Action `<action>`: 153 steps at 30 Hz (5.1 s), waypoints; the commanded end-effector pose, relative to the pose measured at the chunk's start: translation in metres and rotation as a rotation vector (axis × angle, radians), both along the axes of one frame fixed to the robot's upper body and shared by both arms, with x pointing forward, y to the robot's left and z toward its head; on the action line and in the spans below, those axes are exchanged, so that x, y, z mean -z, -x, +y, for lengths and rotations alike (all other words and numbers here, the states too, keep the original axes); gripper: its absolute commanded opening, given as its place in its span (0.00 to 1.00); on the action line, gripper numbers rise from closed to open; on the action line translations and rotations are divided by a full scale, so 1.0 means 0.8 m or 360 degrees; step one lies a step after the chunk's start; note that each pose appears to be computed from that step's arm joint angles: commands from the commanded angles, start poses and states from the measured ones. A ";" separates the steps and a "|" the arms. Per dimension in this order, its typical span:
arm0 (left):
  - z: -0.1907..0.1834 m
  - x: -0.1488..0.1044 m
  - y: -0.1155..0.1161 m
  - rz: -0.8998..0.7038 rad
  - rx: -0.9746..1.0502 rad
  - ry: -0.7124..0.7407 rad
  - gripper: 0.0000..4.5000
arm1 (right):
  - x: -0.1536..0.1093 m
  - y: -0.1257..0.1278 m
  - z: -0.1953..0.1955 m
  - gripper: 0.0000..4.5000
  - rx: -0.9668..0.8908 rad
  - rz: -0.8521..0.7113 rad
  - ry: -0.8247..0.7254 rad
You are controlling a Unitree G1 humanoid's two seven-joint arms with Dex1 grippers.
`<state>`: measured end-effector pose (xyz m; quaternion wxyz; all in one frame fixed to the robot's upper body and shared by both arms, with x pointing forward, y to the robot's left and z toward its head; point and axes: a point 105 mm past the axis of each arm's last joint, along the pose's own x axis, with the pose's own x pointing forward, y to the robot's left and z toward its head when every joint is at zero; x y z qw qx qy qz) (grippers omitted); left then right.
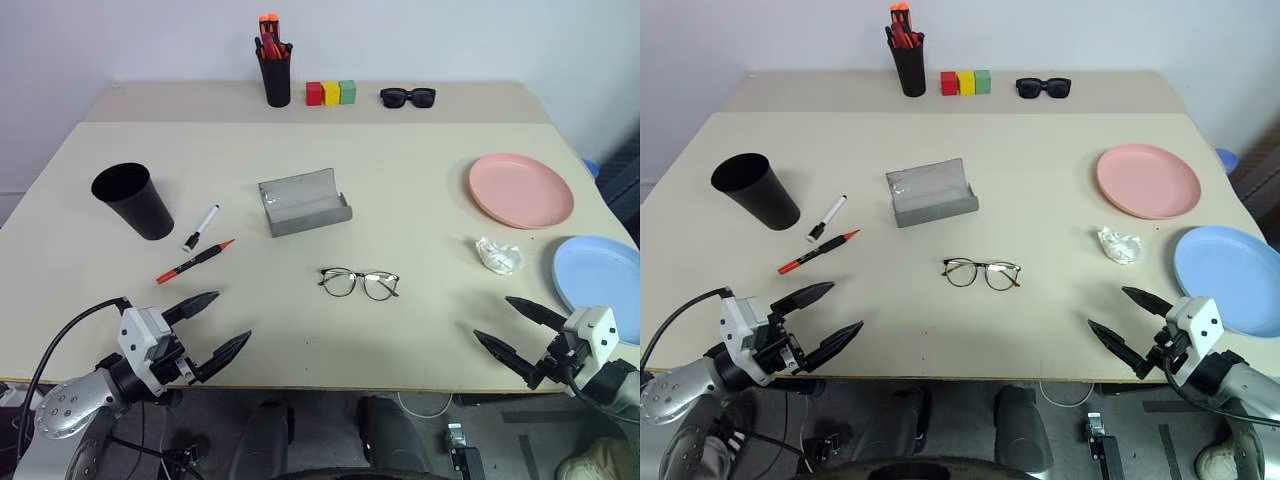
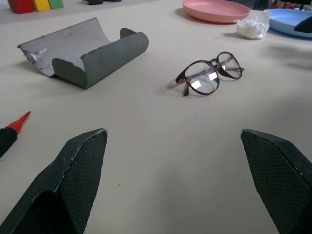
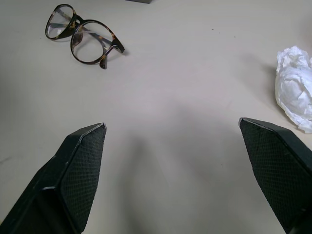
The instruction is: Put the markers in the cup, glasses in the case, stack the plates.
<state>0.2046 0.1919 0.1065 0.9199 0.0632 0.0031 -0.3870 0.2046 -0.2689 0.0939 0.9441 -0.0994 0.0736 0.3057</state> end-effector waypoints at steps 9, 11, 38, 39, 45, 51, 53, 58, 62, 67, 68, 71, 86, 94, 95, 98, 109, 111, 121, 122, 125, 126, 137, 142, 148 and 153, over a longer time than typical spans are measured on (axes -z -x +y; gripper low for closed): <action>0.008 0.004 0.004 -0.0052 -0.0038 0.0019 1.00 | -0.016 -0.011 0.020 0.99 -0.0053 -0.0111 -0.0029; 0.010 0.007 0.007 -0.0049 -0.0042 0.0004 1.00 | -0.016 -0.014 0.026 0.99 -0.0087 -0.0114 -0.0032; 0.027 -0.046 -0.062 0.0116 -0.0254 -0.0098 1.00 | -0.048 -0.084 0.125 0.99 -0.0734 -0.0257 -0.0092; 0.030 -0.051 -0.067 0.0120 -0.0282 -0.0123 1.00 | -0.048 -0.088 0.138 0.99 -0.0796 -0.0239 -0.0096; 0.045 -0.071 -0.079 0.0249 -0.0354 -0.0205 1.00 | -0.046 -0.108 0.185 0.99 -0.1061 -0.0182 -0.0042; 0.056 -0.092 -0.097 0.0238 -0.0462 -0.0254 1.00 | -0.055 -0.125 0.200 0.99 -0.1173 -0.0256 -0.0067; 0.059 -0.091 -0.101 0.0250 -0.0500 -0.0356 1.00 | -0.056 -0.129 0.201 0.99 -0.1186 -0.0276 -0.0070; 0.063 -0.076 -0.109 0.0358 -0.0486 -0.0673 1.00 | -0.062 -0.141 0.202 0.99 -0.1199 -0.0328 -0.0063; 0.070 -0.061 -0.120 0.0525 -0.0494 -0.0802 1.00 | -0.066 -0.145 0.205 0.99 -0.1198 -0.0365 -0.0060; 0.075 -0.059 -0.137 0.0626 -0.0497 -0.0868 1.00 | -0.070 -0.144 0.211 0.99 -0.1194 -0.0402 -0.0067; 0.076 -0.059 -0.140 0.0643 -0.0502 -0.0878 1.00 | -0.071 -0.143 0.211 0.99 -0.1190 -0.0408 -0.0068; 0.068 -0.059 -0.145 0.0695 -0.0437 -0.0878 1.00 | -0.075 -0.143 0.211 0.99 -0.1174 -0.0429 -0.0068; 0.049 -0.014 -0.153 0.1013 -0.0324 -0.1055 0.24 | -0.101 -0.140 0.214 1.00 -0.1109 -0.0476 -0.0074; 0.005 -0.055 -0.130 0.0636 -0.0020 -0.0956 0.02 | -0.106 -0.142 0.213 1.00 -0.1078 -0.0478 -0.0082; -0.005 -0.067 -0.127 0.0503 0.0032 -0.0930 0.02 | -0.107 -0.143 0.213 1.00 -0.1072 -0.0481 -0.0089; -0.023 -0.093 -0.122 0.0324 0.0053 -0.0773 0.02 | -0.110 -0.146 0.211 1.00 -0.1056 -0.0483 -0.0101; 0.036 -0.257 -0.161 -0.0734 -0.1120 -0.0046 0.02 | -0.133 -0.164 0.222 1.00 -0.1034 -0.0620 -0.0270; 0.064 -0.267 -0.158 -0.0838 -0.1402 0.0112 0.02 | -0.140 -0.167 0.227 1.00 -0.1042 -0.0668 -0.0313; 0.123 -0.237 -0.137 -0.1013 -0.2084 0.0177 0.02 | -0.151 -0.168 0.249 1.00 -0.1173 -0.0756 -0.0402; 0.123 -0.234 -0.136 -0.1021 -0.2099 0.0158 0.02 | -0.151 -0.169 0.250 1.00 -0.1178 -0.0759 -0.0403; 0.125 -0.224 -0.134 -0.1036 -0.2148 0.0113 0.02 | -0.153 -0.170 0.252 1.00 -0.1189 -0.0770 -0.0408; 0.124 -0.222 -0.135 -0.1045 -0.2147 0.0104 0.02 | -0.153 -0.171 0.252 1.00 -0.1191 -0.0773 -0.0410; 0.137 -0.216 -0.154 -0.1035 -0.2196 0.0053 0.02 | -0.149 -0.169 0.251 1.00 -0.1168 -0.0786 -0.0422; 0.142 -0.207 -0.172 -0.1024 -0.2188 -0.0032 0.02 | -0.147 -0.169 0.247 1.00 -0.1131 -0.0792 -0.0424; 0.142 -0.189 -0.187 -0.0964 -0.2161 -0.0062 0.02 | -0.146 -0.166 0.241 1.00 -0.1099 -0.0798 -0.0417; 0.139 -0.175 -0.193 -0.0916 -0.2127 -0.0079 0.30 | -0.146 -0.166 0.236 1.00 -0.1068 -0.0801 -0.0405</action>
